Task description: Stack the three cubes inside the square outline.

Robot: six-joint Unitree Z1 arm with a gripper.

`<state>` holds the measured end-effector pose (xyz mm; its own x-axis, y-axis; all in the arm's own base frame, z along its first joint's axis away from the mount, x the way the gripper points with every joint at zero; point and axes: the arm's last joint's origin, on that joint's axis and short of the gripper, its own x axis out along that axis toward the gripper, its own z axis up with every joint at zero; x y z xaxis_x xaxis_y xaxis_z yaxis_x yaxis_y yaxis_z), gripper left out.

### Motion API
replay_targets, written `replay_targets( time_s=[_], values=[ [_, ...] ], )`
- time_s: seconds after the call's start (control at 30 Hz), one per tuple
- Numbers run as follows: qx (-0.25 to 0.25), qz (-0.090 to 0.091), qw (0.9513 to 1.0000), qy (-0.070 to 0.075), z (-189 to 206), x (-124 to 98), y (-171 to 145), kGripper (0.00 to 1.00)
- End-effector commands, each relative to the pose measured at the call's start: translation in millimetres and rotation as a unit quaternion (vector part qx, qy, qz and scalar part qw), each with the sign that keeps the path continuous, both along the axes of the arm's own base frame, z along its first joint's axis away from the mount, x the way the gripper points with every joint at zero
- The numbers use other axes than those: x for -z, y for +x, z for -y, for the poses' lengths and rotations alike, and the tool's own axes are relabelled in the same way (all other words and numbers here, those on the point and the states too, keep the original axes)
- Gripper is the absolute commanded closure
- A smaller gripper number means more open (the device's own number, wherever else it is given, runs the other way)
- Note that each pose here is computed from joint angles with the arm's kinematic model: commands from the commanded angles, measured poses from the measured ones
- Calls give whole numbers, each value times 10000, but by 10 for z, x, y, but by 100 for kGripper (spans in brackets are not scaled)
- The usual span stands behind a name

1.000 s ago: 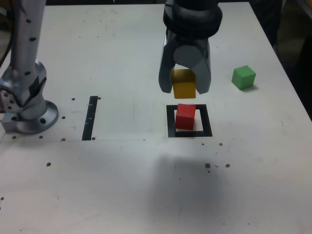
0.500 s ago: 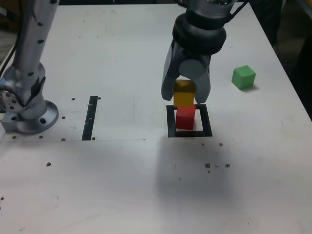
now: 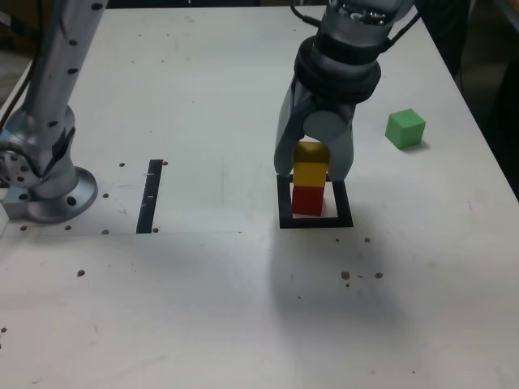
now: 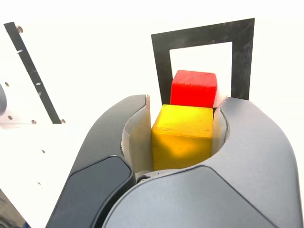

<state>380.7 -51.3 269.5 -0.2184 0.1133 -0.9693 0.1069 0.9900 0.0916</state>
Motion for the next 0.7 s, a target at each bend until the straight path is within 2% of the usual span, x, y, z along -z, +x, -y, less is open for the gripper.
replay_targets(
  time_s=[0.0,0.3,0.67],
  values=[
    [5,-11,10000,1,-10,21,8,82],
    [37,-39,10000,-23,-29,109,26,82],
    [40,-18,10000,0,-47,99,28,82]
  ],
)
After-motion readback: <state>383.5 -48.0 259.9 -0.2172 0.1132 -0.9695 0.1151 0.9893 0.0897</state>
